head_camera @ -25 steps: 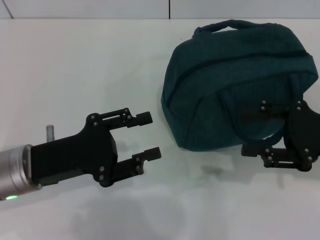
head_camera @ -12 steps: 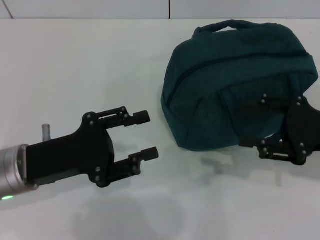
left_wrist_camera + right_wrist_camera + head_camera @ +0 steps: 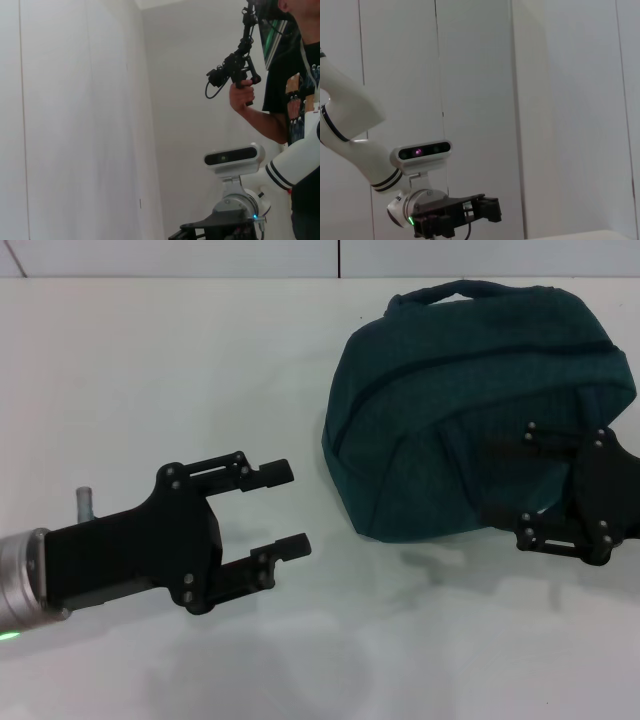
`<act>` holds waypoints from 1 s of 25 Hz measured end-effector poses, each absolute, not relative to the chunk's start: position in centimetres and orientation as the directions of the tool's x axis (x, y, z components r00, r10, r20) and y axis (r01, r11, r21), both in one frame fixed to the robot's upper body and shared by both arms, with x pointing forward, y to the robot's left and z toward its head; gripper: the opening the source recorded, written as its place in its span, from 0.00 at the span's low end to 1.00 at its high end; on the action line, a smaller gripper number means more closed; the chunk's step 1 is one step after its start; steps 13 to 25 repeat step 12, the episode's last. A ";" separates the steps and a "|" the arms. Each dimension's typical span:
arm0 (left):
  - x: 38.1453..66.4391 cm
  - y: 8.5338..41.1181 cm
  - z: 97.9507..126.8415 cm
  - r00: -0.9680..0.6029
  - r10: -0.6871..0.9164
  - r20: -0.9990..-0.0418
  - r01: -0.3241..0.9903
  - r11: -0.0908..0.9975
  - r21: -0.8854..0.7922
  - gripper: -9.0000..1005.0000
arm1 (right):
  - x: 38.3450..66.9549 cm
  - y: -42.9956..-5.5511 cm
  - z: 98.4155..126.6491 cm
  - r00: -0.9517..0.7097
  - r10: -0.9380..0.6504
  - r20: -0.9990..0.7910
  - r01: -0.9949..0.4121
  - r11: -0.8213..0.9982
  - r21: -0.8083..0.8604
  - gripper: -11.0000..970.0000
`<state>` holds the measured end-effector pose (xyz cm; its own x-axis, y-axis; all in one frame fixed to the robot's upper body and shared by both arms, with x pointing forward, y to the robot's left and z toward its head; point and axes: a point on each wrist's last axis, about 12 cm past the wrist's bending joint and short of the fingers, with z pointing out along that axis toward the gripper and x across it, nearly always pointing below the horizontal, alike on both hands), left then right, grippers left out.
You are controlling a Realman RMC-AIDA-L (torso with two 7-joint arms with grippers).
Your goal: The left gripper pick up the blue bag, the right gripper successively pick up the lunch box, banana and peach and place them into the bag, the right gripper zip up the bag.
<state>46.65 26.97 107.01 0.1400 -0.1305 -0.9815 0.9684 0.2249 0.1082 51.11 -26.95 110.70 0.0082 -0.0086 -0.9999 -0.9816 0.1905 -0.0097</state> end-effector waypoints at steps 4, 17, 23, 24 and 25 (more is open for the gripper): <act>46.5 27.0 106.9 0.147 -0.125 -0.981 0.968 0.224 0.117 0.58 | 51.1 -27.0 110.7 0.010 -0.007 -1.000 -0.982 0.190 -0.011 0.66; 46.1 27.2 106.7 0.164 -0.121 -0.979 0.963 0.234 0.132 0.58 | 51.1 -27.2 110.7 0.022 0.026 -0.999 -0.975 0.222 -0.016 0.66; 46.1 27.2 106.7 0.164 -0.121 -0.979 0.963 0.234 0.132 0.58 | 51.1 -27.2 110.7 0.022 0.026 -0.999 -0.975 0.222 -0.016 0.66; 46.1 27.2 106.7 0.164 -0.121 -0.979 0.963 0.234 0.132 0.58 | 51.1 -27.2 110.7 0.022 0.026 -0.999 -0.975 0.222 -0.016 0.66; 46.1 27.2 106.7 0.164 -0.121 -0.979 0.963 0.234 0.132 0.58 | 51.1 -27.2 110.7 0.022 0.026 -0.999 -0.975 0.222 -0.016 0.66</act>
